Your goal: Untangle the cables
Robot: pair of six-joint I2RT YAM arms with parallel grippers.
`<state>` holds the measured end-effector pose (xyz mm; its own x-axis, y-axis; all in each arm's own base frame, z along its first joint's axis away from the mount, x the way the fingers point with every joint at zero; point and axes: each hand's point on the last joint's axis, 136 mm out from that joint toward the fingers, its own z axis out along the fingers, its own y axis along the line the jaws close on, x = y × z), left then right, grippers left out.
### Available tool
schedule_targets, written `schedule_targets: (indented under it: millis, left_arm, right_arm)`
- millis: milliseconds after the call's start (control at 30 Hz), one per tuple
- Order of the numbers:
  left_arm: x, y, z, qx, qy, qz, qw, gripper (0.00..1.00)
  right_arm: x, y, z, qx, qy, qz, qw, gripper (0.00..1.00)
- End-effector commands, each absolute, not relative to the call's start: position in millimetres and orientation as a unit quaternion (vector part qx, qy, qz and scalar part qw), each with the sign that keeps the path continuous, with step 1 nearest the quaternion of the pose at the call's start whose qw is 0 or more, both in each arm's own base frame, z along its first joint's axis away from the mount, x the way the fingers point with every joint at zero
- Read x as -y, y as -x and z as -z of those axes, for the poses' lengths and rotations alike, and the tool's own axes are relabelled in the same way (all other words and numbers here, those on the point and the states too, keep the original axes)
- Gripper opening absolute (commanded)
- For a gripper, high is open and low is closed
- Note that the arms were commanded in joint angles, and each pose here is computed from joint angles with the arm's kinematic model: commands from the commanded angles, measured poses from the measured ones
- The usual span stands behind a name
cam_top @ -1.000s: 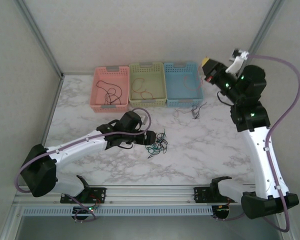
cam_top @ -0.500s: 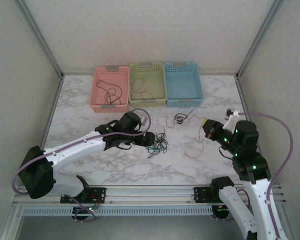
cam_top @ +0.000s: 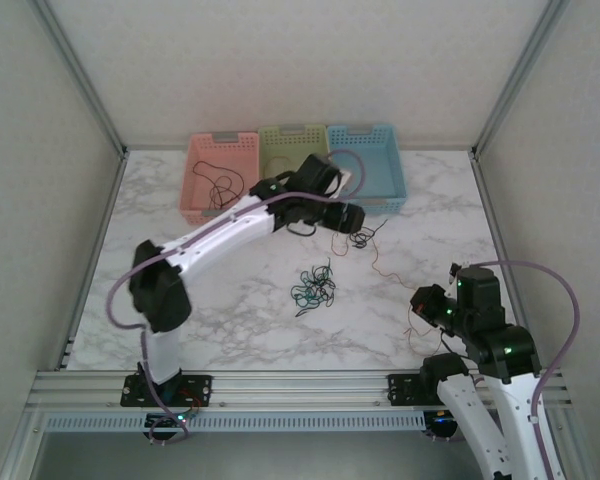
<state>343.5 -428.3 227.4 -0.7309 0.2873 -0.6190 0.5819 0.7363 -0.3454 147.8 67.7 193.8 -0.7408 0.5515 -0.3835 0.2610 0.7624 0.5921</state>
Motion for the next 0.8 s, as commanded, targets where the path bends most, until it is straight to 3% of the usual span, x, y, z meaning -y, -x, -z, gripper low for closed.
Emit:
schedule_targets:
  millis: [0,167,400,767]
  left_arm:
    - [443.3,-349.8,-198.8,-0.897,-0.289,0.246,0.227,0.78]
    - [483.1,-360.6,-171.2,-0.883,-0.326,0.262,0.214,0.76]
    - [506.3,-394.4,-135.8,-0.885,-0.306,0.233,0.263,0.75]
    - [537.0,-406.7,-96.9,-0.888,-0.274,0.198,0.312,0.75]
  right_arm:
    - [-66.5,-134.1,-173.9,-0.894,-0.267,-0.263,0.246,0.00]
    - [-69.7,-131.5,-159.5,-0.893,-0.273,-0.271,0.232,0.00]
    - [-75.2,-133.9,-148.7,-0.898,-0.268,-0.276,0.215,0.00]
    - [-69.8,-143.8,-152.4,-0.909,-0.249,-0.246,0.226,0.00]
